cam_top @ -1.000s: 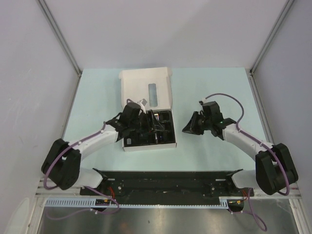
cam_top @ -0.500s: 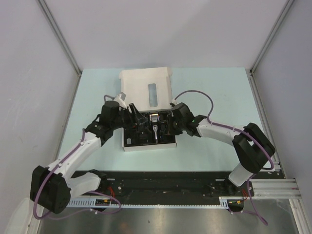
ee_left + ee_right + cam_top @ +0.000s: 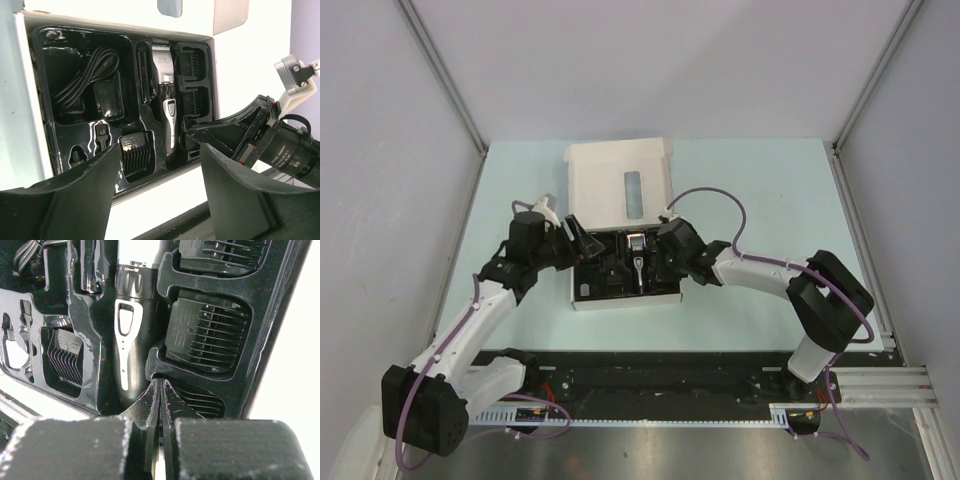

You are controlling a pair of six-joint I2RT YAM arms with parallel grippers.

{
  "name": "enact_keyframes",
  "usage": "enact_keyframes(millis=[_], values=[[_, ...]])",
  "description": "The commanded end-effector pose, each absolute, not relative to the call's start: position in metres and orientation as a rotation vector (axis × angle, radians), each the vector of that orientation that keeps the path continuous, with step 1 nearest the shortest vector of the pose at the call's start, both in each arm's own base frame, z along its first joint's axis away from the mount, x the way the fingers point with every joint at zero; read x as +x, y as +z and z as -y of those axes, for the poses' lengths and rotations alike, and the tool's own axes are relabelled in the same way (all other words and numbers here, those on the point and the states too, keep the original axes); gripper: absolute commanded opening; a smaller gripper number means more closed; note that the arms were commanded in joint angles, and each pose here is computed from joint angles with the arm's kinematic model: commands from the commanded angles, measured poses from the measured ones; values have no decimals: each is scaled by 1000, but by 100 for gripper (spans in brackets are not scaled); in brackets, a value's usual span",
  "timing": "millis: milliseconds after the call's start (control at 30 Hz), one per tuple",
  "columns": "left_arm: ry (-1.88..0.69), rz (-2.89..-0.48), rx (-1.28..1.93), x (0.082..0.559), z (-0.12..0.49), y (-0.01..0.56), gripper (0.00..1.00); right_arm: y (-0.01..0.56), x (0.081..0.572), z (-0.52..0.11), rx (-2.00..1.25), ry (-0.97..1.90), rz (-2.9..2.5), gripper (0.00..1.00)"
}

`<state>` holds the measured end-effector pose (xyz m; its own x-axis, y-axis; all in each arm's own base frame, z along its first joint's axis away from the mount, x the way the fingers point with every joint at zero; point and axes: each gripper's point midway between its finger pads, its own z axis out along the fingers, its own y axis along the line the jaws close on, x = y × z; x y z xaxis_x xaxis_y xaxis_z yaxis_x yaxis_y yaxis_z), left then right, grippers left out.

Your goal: Sort the hair-cutting tools

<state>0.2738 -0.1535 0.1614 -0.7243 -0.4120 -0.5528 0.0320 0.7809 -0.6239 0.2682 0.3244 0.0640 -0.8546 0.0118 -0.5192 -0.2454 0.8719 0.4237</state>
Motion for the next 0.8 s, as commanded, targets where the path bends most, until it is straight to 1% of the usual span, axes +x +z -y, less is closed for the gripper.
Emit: enact_keyframes(millis=[0, 67, 133, 200, 300, 333, 400, 433, 467, 500, 533, 567, 633, 667, 767], values=[[-785, -2219, -254, 274, 141, 172, 71, 93, 279, -317, -141, 608, -2441, 0], [-779, -2212, -258, 276, 138, 174, 73, 112, 282, -316, -122, 623, -2401, 0], [-766, -2200, -256, 279, 134, 180, 76, 140, 288, -313, -74, 672, -2341, 3], [-753, -2179, -266, 285, 129, 188, 79, 166, 293, -307, -32, 723, -2285, 12], [-714, -2148, -359, 298, 112, 198, 83, 188, 308, -291, 72, 779, -2245, 20], [-692, -2145, -390, 303, 105, 197, 86, 193, 314, -285, 101, 794, -2235, 24], [-647, -2123, -425, 314, 94, 203, 92, 198, 331, -267, 165, 840, -2227, 28], [-617, -2139, -439, 321, 90, 198, 100, 197, 339, -261, 184, 844, -2222, 32], [-578, -2134, -449, 327, 84, 198, 100, 198, 343, -258, 183, 866, -2222, 39], [-552, -2113, -435, 335, 80, 208, 100, 196, 358, -241, 226, 848, -2208, 43], [-539, -2114, -437, 340, 77, 209, 100, 198, 366, -237, 231, 863, -2189, 47], [-506, -2130, -458, 348, 72, 203, 100, 190, 372, -236, 228, 898, -2208, 56], [-517, -2130, -528, 359, 62, 202, 100, 192, 398, -216, 296, 932, -2173, 66], [-527, -2163, -569, 365, 60, 190, 100, 181, 405, -215, 305, 976, -2196, 74], [-508, -2159, -680, 384, 39, 184, 99, 185, 440, -203, 328, 1029, -2142, 84]])
